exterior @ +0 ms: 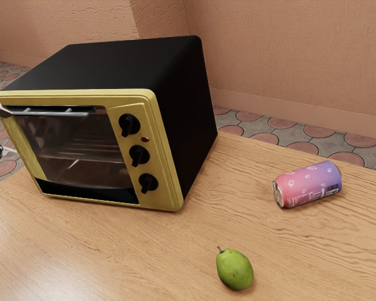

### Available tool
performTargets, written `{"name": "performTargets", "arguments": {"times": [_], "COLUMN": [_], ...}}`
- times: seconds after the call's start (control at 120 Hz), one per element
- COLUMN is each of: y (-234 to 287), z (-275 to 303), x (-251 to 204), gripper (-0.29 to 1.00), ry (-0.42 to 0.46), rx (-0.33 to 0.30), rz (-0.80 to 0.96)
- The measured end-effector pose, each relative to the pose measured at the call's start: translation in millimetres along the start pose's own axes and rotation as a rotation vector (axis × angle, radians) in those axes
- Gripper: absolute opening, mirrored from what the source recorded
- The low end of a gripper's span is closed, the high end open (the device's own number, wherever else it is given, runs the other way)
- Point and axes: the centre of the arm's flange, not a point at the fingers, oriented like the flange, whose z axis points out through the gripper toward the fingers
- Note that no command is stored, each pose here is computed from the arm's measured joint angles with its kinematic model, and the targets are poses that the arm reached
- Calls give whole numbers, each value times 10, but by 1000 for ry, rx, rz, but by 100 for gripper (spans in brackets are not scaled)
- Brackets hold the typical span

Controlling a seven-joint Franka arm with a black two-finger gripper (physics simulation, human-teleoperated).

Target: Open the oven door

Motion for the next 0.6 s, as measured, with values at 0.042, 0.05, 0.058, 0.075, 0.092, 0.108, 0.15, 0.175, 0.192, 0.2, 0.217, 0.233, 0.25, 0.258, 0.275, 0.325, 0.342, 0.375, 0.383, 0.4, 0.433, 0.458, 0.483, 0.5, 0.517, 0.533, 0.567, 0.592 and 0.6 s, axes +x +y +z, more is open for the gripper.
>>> {"name": "performTargets", "arguments": {"times": [0.042,0.05,0.058,0.075,0.092,0.108,0.15,0.175,0.192,0.2,0.217,0.233,0.25,0.258,0.275,0.325,0.342,0.375,0.383,0.4,0.433,0.458,0.483,0.5,0.517,0.533,0.567,0.592,0.6], "y": [-37,-45,-58,-82,-113,-144,-201,-263,-306,-325,-363,-394,-417,-427,-445,-473,-475,-475,-475,-472,-466,-462,-457,-455,-454,-453,-452,-451,-450], "z": [99,122,144,181,214,244,290,295,297,297,298,292,289,288,289,305,311,350,360,380,423,455,487,514,536,557,584,598,602], "x": [18,24,32,46,64,80,108,130,146,154,169,180,190,195,204,220,223,212,208,202,197,195,197,199,201,203,208,210,210], "gripper": [70,70,70,70,70,70,70,70,70,70,70,70,70,70,70,70,70,70,70,70,70,70,70,70,70,70,70,70,70], "ry": [-1,-2,-3,-4,-8,-11,-15,-18,-19,-20,-20,-20,-19,-19,-18,-17,-17,-19,-20,-21,-24,-26,-29,-31,-33,-35,-36,-36,-36], "rx": [-5,-7,-8,-10,-11,-11,-10,-5,-2,-1,0,0,0,-1,-3,-12,-16,-28,-31,-36,-48,-55,-63,-68,-73,-77,-84,-87,-89], "rz": [35,40,46,56,67,77,100,111,117,120,125,130,135,138,143,159,164,173,176,180,190,198,207,212,218,223,232,238,241]}}
